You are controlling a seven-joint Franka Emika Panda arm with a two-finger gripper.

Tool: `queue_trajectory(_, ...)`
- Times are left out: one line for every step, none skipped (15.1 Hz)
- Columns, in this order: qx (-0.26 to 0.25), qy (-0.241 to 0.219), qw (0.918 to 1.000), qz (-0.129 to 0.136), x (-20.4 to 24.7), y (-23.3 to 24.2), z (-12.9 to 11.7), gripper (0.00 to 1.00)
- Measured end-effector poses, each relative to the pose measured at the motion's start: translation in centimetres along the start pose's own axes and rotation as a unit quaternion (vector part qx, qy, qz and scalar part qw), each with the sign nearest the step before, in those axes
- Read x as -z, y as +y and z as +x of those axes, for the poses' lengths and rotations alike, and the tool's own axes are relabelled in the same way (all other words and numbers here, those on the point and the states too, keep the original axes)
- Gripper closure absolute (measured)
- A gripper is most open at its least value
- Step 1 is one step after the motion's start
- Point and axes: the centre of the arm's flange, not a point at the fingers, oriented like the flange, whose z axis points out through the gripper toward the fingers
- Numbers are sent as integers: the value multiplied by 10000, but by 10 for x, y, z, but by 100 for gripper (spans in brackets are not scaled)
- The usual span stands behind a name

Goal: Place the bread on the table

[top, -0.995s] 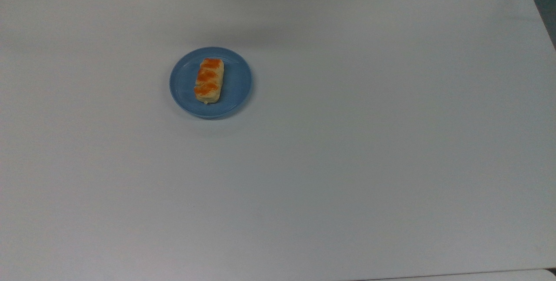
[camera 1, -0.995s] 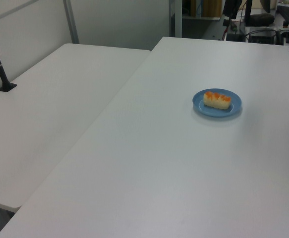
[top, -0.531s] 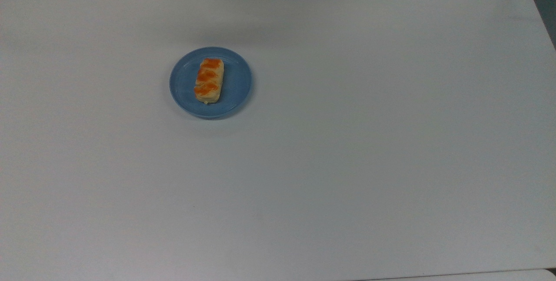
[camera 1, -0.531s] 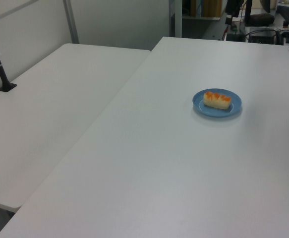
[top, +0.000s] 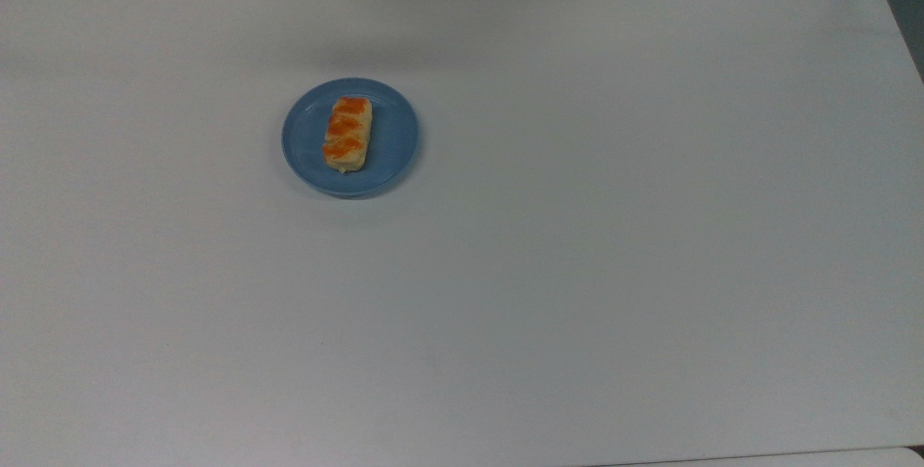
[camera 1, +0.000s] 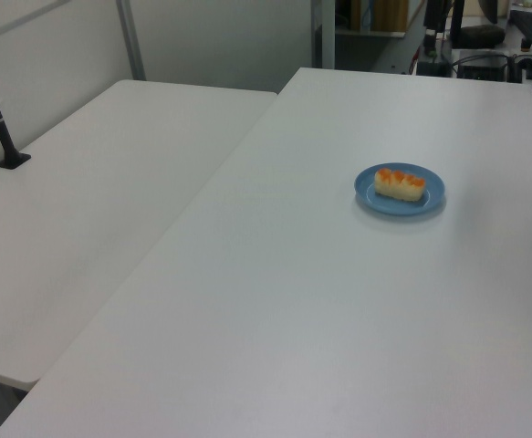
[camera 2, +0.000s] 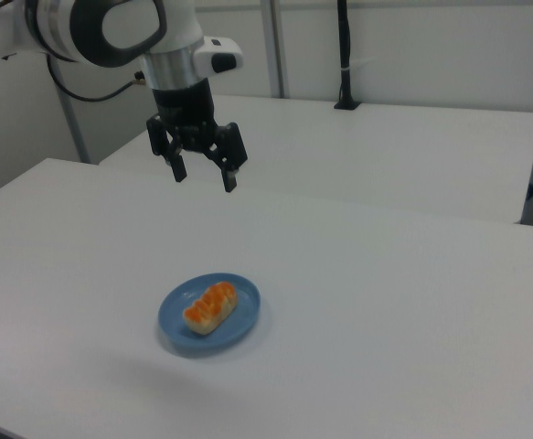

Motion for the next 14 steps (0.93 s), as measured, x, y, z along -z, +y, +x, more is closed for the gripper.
queue_trajectory(52, -85, 9999, 18, -2, 8, -4, 0)
queue_trajectory(106, -189, 9998, 43, -9, 16, -7, 0)
queue_trajectory(111, -257, 9996, 56, -16, 19, -7, 0)
queue_trajectory(117, -359, 9993, 29, -27, 20, -4, 0)
queue_trajectory(142, -488, 9987, -51, -40, 21, 0, 0)
queue_trajectory(168, -629, 9978, -148, -55, 22, 6, 0)
queue_trajectory(184, -749, 9968, -210, -71, 22, 12, 0)
queue_trajectory(198, -812, 9962, -247, -87, 22, 19, 0)
queue_trajectory(210, -782, 9963, -283, -103, 21, 26, 0)
queue_trajectory(213, -692, 9969, -317, -117, 21, 30, 0)
queue_trajectory(205, -589, 9974, -349, -131, 21, 33, 0)
queue_trajectory(163, -452, 9981, -383, -152, 18, 33, 0)
queue_trajectory(100, -349, 9985, -402, -169, 11, 33, 0)
queue_trajectory(46, -302, 9987, -406, -180, 1, 33, 0)
